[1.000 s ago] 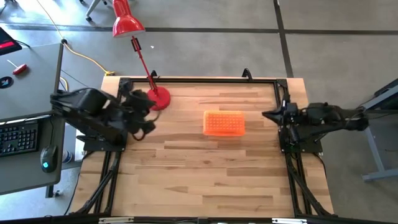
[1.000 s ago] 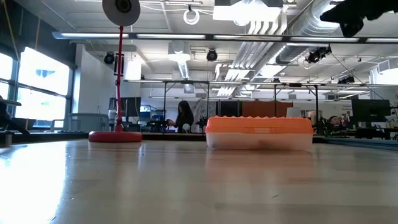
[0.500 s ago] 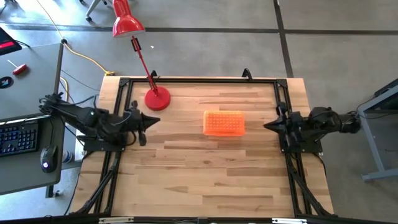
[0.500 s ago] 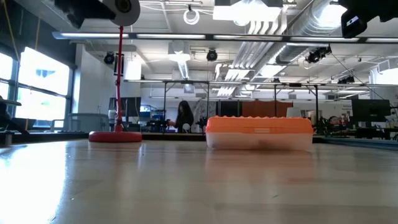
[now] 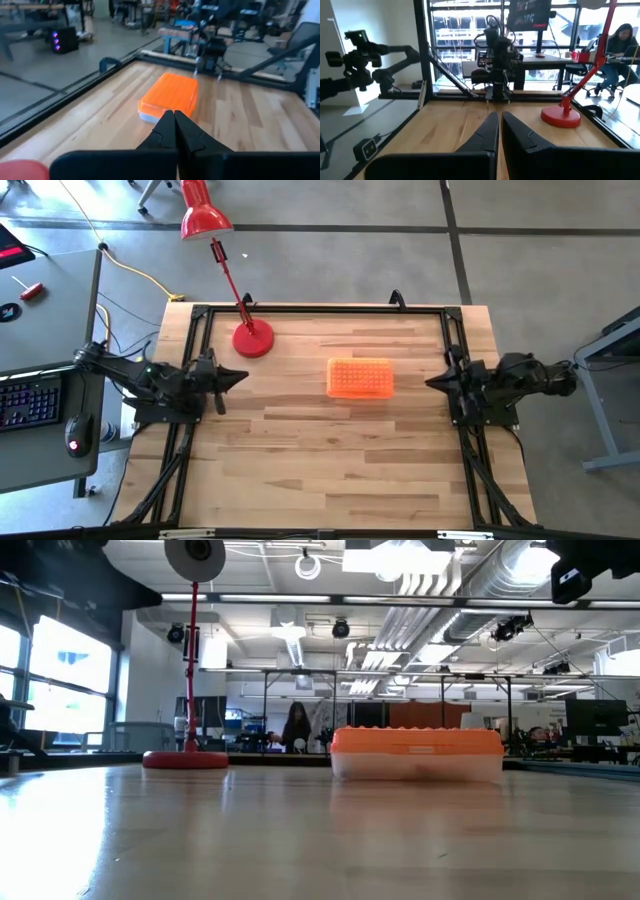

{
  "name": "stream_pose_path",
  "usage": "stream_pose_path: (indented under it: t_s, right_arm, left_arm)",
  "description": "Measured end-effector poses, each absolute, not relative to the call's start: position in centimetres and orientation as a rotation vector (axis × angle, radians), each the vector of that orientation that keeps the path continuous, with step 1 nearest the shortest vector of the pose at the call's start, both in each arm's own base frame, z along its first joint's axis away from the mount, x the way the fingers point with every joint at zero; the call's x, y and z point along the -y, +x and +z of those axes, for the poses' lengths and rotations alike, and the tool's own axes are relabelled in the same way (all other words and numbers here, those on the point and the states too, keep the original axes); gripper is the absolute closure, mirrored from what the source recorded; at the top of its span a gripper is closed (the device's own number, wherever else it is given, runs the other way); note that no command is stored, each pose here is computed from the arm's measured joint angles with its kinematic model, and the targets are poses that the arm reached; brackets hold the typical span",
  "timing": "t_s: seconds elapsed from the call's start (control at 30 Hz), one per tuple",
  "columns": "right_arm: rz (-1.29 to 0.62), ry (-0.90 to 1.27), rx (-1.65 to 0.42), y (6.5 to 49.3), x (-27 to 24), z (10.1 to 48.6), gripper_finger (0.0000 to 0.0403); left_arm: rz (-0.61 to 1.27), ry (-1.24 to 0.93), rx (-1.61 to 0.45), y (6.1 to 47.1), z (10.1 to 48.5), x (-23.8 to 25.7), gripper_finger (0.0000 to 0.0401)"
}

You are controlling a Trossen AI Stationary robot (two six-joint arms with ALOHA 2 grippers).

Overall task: Pick & place school supplies into a supply box
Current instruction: Return to Home Position

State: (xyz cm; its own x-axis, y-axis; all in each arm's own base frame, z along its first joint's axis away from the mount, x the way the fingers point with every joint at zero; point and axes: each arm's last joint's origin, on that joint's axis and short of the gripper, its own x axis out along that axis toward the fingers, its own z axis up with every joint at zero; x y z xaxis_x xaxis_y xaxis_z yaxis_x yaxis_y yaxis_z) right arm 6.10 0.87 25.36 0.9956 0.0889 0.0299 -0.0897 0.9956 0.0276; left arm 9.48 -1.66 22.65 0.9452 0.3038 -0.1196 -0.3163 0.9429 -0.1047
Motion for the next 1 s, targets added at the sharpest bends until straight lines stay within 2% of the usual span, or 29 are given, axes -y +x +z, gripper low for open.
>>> stream_pose_path:
  t_s: [0.13,0.3,0.47,0.6,0.73,1.0]
  right_arm:
    - [0.065,0.029,0.03,6.2,-0.8,25.4,0.0402]
    - [0.116,0.052,0.032,6.2,-1.0,25.4,0.0402]
    - [0.148,0.094,0.165,7.4,-1.3,24.4,0.0402]
    - [0.144,0.132,0.231,8.3,-1.4,22.8,0.0402]
    - [0.141,0.106,0.318,8.2,-1.4,23.1,0.0403]
    - [0.122,0.084,0.258,8.5,-1.4,22.3,0.0403]
  left_arm:
    - [0.273,-0.062,-0.067,8.8,23.1,1.5,0.0383]
    - [0.219,-0.027,-0.05,8.5,23.2,1.5,0.0357]
    - [0.119,-0.026,-0.043,8.8,22.5,1.9,0.0341]
    - [0.122,0.041,-0.023,9.5,20.6,2.1,0.0344]
    - [0.182,0.052,-0.004,9.8,19.0,2.1,0.0354]
    - [0.198,0.025,-0.059,10.1,16.7,2.2,0.0361]
